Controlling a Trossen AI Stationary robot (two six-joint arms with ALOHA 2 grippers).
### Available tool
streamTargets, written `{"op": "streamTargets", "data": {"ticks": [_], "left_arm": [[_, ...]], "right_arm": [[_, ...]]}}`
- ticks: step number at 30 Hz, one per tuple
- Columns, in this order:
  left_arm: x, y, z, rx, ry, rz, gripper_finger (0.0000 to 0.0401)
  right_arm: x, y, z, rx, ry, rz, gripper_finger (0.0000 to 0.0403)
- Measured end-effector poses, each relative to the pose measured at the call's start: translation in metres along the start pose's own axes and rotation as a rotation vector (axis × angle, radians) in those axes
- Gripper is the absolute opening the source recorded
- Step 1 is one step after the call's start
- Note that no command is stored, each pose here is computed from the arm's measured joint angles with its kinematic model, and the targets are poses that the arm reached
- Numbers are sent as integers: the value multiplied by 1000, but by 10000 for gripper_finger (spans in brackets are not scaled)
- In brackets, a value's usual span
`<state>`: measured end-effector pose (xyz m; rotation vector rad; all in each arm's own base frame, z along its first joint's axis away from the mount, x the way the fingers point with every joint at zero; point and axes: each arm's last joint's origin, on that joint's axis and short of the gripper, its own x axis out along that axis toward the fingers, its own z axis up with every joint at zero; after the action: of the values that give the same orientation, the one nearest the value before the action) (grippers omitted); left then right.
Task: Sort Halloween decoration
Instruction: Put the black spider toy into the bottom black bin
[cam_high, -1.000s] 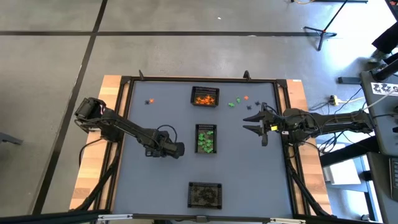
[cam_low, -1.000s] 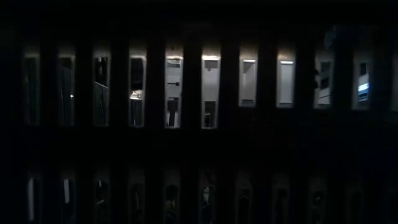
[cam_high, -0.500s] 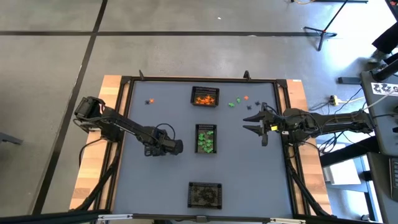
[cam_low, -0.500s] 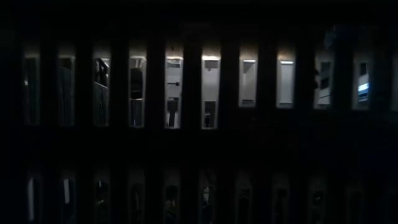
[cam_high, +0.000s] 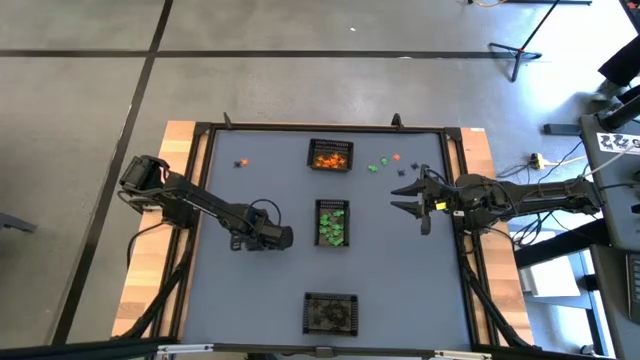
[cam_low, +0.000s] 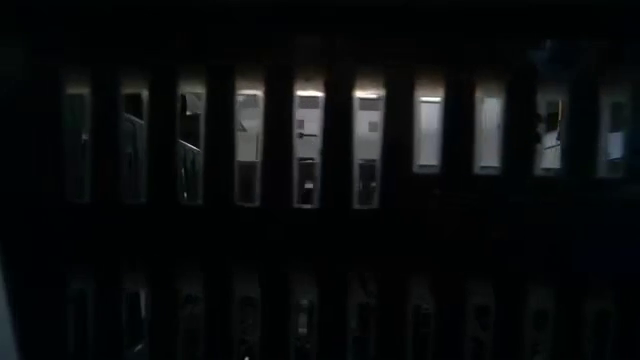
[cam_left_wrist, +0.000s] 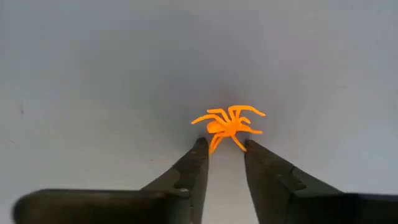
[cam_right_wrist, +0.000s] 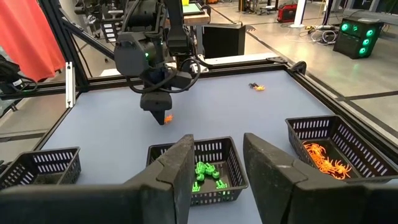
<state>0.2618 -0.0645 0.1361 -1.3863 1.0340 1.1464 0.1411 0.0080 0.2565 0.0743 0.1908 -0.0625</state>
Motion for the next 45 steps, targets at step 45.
{"op": "streamTargets", "data": {"ticks": [45], "left_arm": [[-58,-59,-94,510,184,-750,0]], "right_arm": [[0,0,0,0,0,0,137]]}}
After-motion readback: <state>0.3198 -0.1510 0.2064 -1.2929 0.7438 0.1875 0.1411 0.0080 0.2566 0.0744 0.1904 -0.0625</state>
